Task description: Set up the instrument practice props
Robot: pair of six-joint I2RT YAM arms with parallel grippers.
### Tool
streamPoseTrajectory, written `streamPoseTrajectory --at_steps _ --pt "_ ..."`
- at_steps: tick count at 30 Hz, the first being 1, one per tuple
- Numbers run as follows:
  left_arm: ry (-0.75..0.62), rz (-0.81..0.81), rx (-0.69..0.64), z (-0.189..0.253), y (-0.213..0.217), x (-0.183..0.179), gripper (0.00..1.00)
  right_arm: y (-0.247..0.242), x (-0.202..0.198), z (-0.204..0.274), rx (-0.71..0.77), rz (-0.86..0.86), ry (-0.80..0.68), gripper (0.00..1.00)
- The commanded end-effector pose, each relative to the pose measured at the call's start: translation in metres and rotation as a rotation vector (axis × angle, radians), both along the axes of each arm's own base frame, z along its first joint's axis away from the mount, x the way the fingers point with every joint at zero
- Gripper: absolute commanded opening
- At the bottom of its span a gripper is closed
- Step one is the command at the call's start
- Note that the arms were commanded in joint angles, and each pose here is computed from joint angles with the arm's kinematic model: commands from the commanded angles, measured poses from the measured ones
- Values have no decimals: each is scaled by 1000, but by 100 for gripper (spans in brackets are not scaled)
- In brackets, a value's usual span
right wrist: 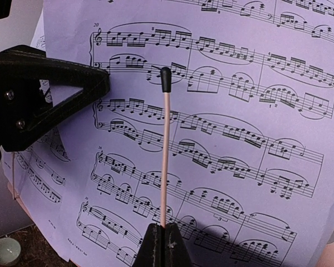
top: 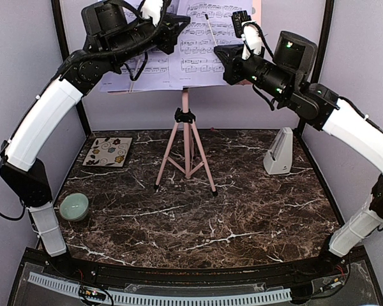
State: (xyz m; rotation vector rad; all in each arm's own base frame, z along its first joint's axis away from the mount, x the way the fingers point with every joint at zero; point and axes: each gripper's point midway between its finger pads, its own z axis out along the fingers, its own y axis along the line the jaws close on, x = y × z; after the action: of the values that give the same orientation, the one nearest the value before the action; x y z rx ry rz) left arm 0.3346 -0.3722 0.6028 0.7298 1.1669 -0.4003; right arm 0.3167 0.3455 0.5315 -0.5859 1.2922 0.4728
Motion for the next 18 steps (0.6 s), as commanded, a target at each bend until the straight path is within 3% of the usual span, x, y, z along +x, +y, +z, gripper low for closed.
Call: streamPoseTrajectory --at_steps 1,8,18 --pt "-75 1 -48 26 8 -6 0 -6 -13 27 63 33 -61 0" --pt "-124 15 -97 47 20 -14 0 -8 -12 29 68 24 -68 0" --pt "-101 -15 -82 38 14 -14 0 -6 -12 28 69 31 -67 0"
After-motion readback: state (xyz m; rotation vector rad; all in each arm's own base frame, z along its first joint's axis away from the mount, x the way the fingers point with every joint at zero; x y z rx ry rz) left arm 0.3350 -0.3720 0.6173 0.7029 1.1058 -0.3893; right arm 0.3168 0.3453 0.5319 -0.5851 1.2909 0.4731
